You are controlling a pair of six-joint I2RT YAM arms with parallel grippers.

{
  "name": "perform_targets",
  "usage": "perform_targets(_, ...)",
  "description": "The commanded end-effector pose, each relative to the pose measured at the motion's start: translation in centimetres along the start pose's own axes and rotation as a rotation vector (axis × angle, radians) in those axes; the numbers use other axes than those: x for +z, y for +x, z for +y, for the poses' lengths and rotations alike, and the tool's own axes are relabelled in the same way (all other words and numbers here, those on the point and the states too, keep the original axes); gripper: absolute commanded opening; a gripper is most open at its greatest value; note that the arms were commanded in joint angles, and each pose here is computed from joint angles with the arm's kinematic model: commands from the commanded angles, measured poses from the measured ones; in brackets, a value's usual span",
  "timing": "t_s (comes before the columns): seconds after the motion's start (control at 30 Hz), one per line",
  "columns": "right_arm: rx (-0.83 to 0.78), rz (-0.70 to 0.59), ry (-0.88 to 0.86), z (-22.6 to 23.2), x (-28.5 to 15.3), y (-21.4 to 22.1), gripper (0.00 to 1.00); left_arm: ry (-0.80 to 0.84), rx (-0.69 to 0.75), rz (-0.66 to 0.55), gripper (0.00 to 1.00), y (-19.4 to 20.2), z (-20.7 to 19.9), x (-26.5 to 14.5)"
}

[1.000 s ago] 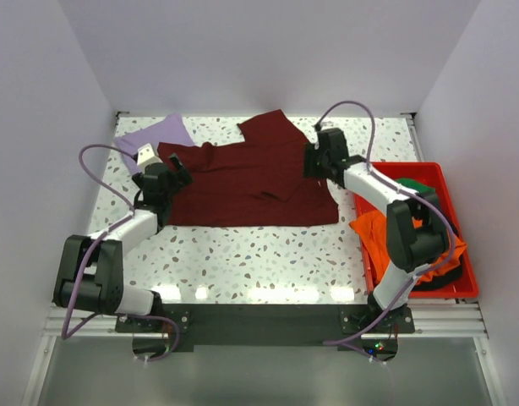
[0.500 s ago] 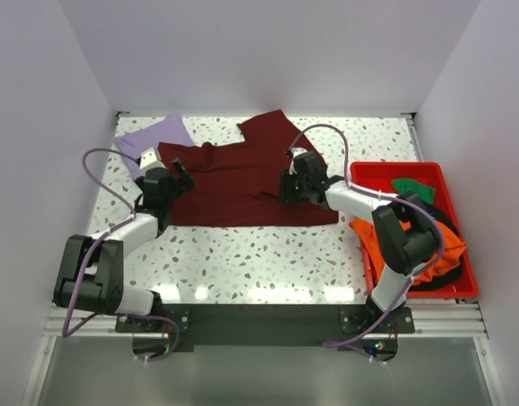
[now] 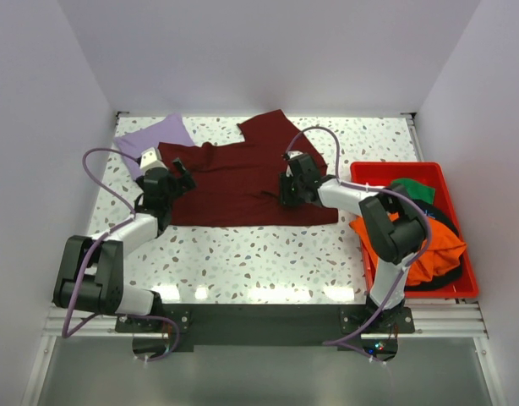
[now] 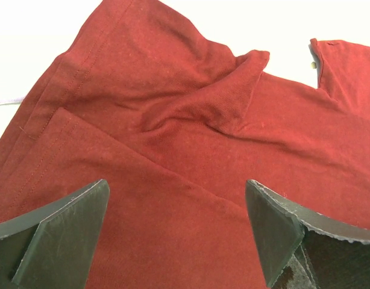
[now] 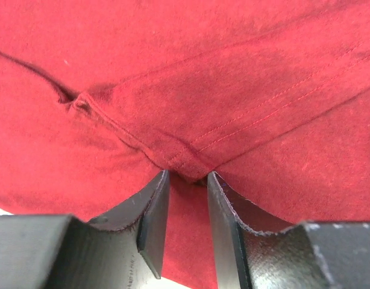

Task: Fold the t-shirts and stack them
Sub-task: Fold the tshirt

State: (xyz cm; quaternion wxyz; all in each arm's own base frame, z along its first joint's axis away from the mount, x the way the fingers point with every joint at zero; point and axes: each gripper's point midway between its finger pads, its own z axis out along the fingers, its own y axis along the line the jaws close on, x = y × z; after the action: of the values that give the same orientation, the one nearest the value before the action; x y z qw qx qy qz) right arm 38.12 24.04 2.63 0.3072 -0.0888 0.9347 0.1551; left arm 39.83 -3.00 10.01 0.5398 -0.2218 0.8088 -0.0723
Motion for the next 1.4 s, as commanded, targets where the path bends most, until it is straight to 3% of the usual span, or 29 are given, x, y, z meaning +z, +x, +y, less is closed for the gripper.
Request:
perform_targets(0.0, -0.003, -0.067, 0.028, -0.1, 0.2, -2.4, 0.35, 0.035, 0.003, -0.063, 1.00, -1.8, -0.7, -0.5)
perform_targets(0.33, -0.018, -0.077, 0.049, -0.3, 0.7, -3.5, 0.32, 0.040, 0.005, -0.063, 1.00, -1.8, -0.8, -0.5)
perform_targets(0.43, -0.023, -0.062, 0.058, -0.5, 1.3, -3.1, 0.26, 0.041, 0.004, -0.064, 1.00, -1.8, -0.8, -0.6)
perform_targets(0.57, -0.030, -0.062, 0.058, -0.4, 1.5, -3.5, 0.07, 0.042, 0.003, -0.069, 1.00, -2.0, -0.8, -0.7)
perform_targets(0.67, -0.039, -0.070, 0.060, -0.3, 1.4, -4.2, 0.00, 0.043, 0.003, -0.071, 1.00, -2.1, -0.9, -0.7)
perform_targets(1.37, -0.103, -0.089, 0.025, 1.8, 4.3, -9.2, 0.00, 0.042, 0.019, -0.051, 1.00, -1.6, -0.9, -0.2)
